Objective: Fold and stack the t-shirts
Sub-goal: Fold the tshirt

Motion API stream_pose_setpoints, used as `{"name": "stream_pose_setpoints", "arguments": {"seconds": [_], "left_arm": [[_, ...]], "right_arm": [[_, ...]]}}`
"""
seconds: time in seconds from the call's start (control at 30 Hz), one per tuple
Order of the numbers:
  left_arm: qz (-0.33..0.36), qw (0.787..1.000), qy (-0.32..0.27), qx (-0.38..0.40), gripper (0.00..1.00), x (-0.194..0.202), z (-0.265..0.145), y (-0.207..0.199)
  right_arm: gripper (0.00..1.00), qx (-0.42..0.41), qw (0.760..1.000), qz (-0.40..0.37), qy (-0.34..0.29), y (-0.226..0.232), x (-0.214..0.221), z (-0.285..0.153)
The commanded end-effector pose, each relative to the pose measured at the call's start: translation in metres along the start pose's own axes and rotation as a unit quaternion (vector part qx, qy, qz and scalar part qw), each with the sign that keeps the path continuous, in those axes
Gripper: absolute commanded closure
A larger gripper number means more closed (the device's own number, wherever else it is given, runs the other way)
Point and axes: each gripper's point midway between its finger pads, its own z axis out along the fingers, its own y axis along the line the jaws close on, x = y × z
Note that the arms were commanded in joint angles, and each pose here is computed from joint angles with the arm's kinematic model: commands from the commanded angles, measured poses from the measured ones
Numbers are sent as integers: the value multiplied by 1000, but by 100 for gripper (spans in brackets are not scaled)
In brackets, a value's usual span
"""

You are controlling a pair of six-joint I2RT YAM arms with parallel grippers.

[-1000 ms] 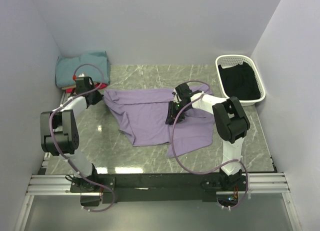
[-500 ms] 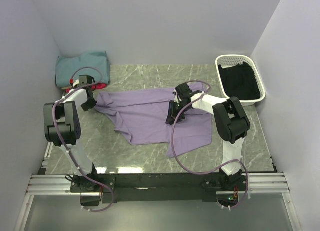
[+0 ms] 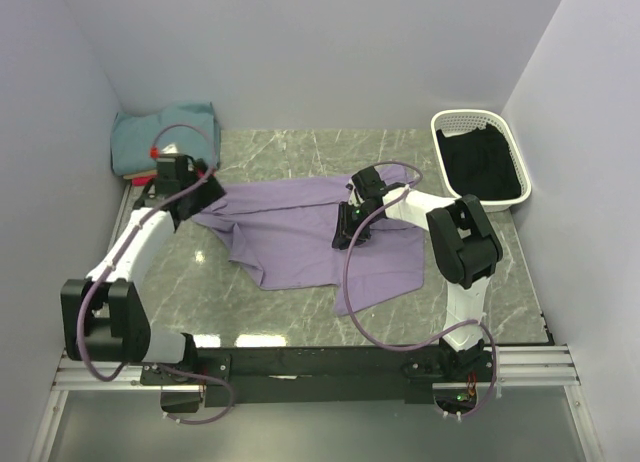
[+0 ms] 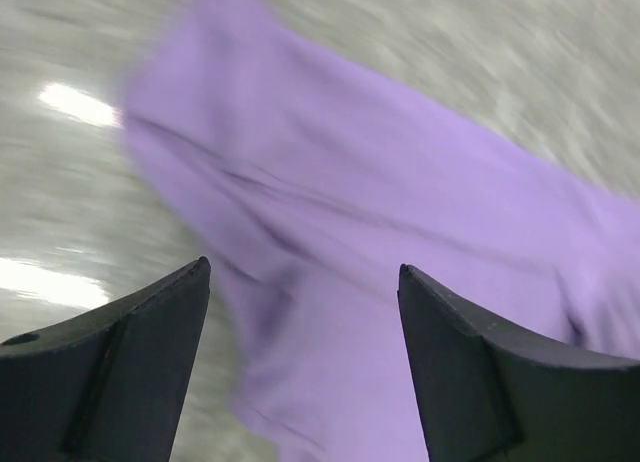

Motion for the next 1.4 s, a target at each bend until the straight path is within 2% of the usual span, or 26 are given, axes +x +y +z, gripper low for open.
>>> {"name": "stream_pose_setpoints", "arguments": {"seconds": [0.0, 0.2, 0.3, 0.53, 0.77, 0.9, 1.2, 1.37], "left_arm": [[23, 995, 63, 73, 19, 55, -23, -39], [-19, 988, 86, 129, 23, 107, -61, -37], [-60, 983, 70, 157, 25, 118, -76, -35], [-171, 971, 51, 158, 34, 135, -88, -16], [-158, 985, 25, 68, 33, 133, -80, 13], [-157, 987, 32, 20, 33, 141, -70, 26], [-171, 985, 32, 7, 32, 143, -57, 24], [-183, 983, 25, 11, 35, 143, -48, 21]], "right_arm": [[63, 205, 978, -12, 32, -112, 34, 23], [63, 203, 979, -12, 28, -111, 34, 22], [63, 202, 979, -13, 27, -110, 33, 22], [63, 200, 979, -15, 29, -110, 35, 22], [63, 195, 980, -17, 29, -107, 34, 22], [63, 194, 980, -17, 30, -108, 35, 22], [63, 192, 981, -19, 31, -107, 35, 23], [63, 190, 981, -19, 31, -107, 35, 23]]}}
